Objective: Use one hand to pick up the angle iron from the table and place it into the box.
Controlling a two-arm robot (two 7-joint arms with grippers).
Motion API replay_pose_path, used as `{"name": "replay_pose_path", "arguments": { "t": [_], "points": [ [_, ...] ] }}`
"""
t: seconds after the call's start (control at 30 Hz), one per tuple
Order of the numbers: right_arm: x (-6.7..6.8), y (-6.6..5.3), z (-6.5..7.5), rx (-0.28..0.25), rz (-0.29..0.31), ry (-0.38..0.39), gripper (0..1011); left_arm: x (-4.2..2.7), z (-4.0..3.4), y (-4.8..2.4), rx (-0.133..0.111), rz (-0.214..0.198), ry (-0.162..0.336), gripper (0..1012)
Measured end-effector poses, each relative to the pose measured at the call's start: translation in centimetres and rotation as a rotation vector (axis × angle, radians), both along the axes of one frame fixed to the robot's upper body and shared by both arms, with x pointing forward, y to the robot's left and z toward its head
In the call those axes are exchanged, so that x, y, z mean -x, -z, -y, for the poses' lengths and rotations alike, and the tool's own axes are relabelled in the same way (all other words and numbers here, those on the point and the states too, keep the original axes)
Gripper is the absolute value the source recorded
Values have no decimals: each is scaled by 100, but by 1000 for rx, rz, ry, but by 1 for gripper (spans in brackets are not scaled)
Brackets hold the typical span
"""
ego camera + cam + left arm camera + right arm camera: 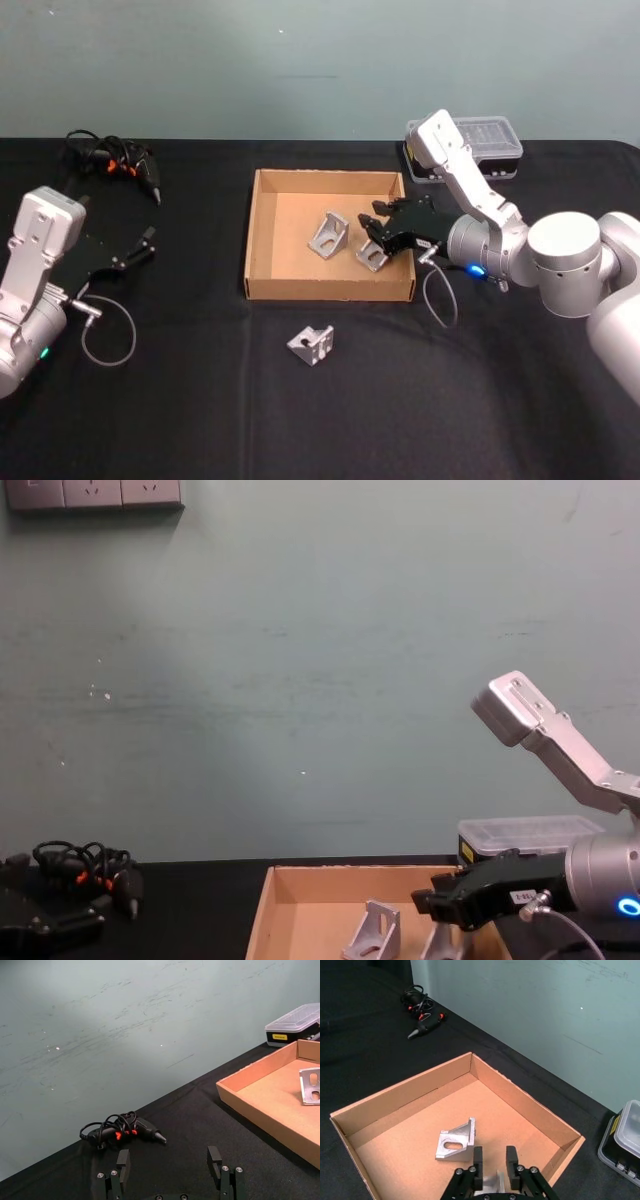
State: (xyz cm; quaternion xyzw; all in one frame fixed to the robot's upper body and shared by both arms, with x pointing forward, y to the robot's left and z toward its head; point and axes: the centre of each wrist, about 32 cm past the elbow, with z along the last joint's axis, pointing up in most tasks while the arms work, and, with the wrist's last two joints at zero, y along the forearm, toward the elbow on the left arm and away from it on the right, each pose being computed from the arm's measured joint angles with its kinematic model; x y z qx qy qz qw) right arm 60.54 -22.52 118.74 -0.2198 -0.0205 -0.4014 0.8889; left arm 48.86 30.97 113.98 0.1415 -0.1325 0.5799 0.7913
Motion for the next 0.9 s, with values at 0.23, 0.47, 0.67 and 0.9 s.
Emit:
{"name": "replay_pose_path", "arguments": {
  "t": [0.23,0.47,0.67,0.9],
  "points": [
    [2,-1,0,0,0,-1,499,0,0,0,0,0,0,1011],
    [4,0,0,0,0,-1,724,0,0,0,0,0,0,1011],
    [6,-2,1,-1,0,-1,906,0,0,0,0,0,0,1012],
    [65,-36,13,-13,19,-17,1002,0,0,0,0,0,0,1011]
  ]
}}
